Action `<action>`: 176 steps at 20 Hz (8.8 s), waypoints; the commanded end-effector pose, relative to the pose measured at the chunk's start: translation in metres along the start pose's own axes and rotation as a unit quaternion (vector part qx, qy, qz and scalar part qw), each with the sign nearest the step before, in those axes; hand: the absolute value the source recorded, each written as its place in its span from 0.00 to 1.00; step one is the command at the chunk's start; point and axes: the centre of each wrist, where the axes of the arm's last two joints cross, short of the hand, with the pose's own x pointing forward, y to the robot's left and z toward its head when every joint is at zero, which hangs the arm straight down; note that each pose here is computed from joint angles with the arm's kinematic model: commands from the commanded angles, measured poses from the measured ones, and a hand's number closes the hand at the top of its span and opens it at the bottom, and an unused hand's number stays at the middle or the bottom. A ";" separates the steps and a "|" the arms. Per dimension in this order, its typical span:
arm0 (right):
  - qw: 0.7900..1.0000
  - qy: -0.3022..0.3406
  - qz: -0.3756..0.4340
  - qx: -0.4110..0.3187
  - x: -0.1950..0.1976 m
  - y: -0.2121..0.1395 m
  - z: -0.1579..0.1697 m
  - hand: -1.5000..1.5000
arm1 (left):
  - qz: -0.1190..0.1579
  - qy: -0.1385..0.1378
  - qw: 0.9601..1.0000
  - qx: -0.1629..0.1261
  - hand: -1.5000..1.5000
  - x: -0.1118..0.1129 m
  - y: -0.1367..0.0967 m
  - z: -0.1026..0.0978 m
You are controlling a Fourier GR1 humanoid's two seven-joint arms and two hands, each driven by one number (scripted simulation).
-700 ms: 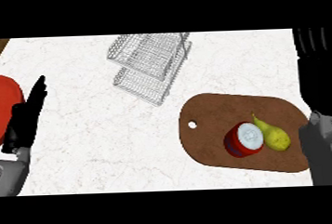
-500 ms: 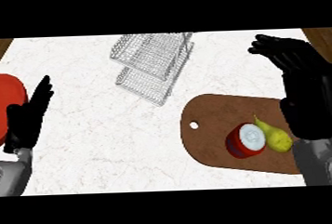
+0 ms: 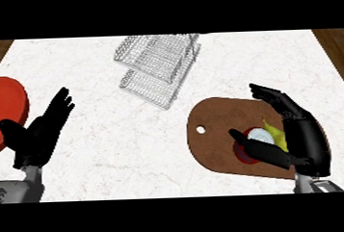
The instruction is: Pick the can from the cutting board and place it in the tiered basket
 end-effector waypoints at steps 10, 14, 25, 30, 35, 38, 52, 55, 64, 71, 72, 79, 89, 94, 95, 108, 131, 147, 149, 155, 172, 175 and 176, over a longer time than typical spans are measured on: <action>0.909 0.038 0.397 0.125 0.064 -0.050 0.034 0.00 | 0.016 0.009 1.000 -0.003 0.50 -0.001 0.001 0.010; 0.848 0.111 0.460 0.238 0.084 -0.047 0.042 0.00 | 0.010 -0.001 1.000 -0.018 0.50 0.000 -0.003 0.014; 0.839 0.175 0.459 0.234 0.119 0.022 0.026 0.00 | 0.010 0.002 1.000 -0.010 0.50 0.003 -0.010 0.003; 0.827 0.212 0.475 0.212 0.088 0.023 0.021 0.00 | 0.010 0.004 1.000 -0.024 0.50 0.008 -0.011 0.018; 0.818 0.225 0.486 0.212 0.049 0.046 0.034 0.00 | 0.009 0.004 1.000 -0.020 0.50 0.009 -0.003 0.017; 0.817 0.217 0.493 0.208 0.031 0.026 0.013 0.00 | 0.016 -0.002 1.000 -0.020 0.50 0.009 -0.007 0.017; 0.787 0.221 0.534 0.214 -0.014 0.039 0.018 0.00 | 0.018 0.000 1.000 -0.013 0.50 0.009 -0.021 -0.005; 0.785 0.257 0.500 0.260 -0.008 0.033 0.015 1.00 | 0.006 -0.005 1.000 -0.017 0.50 0.005 0.007 0.013; 0.759 0.182 0.567 0.263 -0.015 0.042 0.032 1.00 | 0.021 0.010 1.000 -0.009 0.50 0.005 -0.011 0.017; 0.783 0.162 0.584 0.143 -0.030 0.000 -0.003 1.00 | 0.016 -0.001 1.000 -0.010 0.50 0.009 -0.002 0.004; 0.782 0.179 0.585 0.121 -0.036 -0.021 0.010 1.00 | 0.013 0.004 1.000 -0.018 0.50 0.008 -0.017 0.003; 0.826 0.149 0.541 -0.049 -0.019 -0.058 -0.016 1.00 | 0.014 0.007 1.000 -0.017 0.50 0.008 0.002 0.008; 0.924 0.002 0.369 -0.103 0.072 -0.037 -0.031 1.00 | 0.019 0.001 1.000 -0.017 0.50 0.005 -0.005 0.020; 0.927 -0.002 0.371 -0.061 0.118 0.000 -0.057 1.00 | 0.016 0.005 1.000 -0.015 0.50 -0.001 -0.024 0.006; 0.926 0.004 0.373 -0.050 0.134 -0.006 -0.066 1.00 | 0.015 0.003 1.000 -0.019 0.50 0.009 0.007 0.015; 0.934 0.010 0.356 -0.027 0.173 0.117 -0.154 1.00 | 0.014 0.006 1.000 -0.027 0.50 0.008 -0.015 0.013; 0.917 0.073 0.391 -0.032 0.093 0.172 -0.209 1.00 | 0.009 0.001 1.000 -0.028 0.50 0.004 -0.018 0.005; 0.932 0.026 0.342 -0.114 0.101 0.173 -0.235 0.00 | 0.007 -0.009 0.999 -0.039 0.50 0.010 -0.012 -0.002; 0.942 0.021 0.314 -0.119 0.088 0.170 -0.230 0.00 | 0.015 -0.019 0.999 -0.040 0.50 0.024 -0.012 -0.003; 0.964 0.036 0.200 -0.171 0.108 0.163 -0.238 0.00 | 0.014 -0.015 0.999 -0.037 0.50 0.017 -0.012 0.003; 0.939 0.015 0.009 -0.343 0.096 0.047 -0.244 0.00 | 0.013 0.001 1.000 -0.009 0.50 0.014 -0.005 0.015; 0.936 0.025 0.005 -0.352 0.109 0.010 -0.241 0.00 | 0.013 0.017 1.000 -0.001 0.50 -0.002 -0.001 0.016; 0.937 0.027 0.012 -0.349 0.084 0.004 -0.226 0.00 | 0.020 0.011 1.000 0.003 0.50 0.004 0.001 0.009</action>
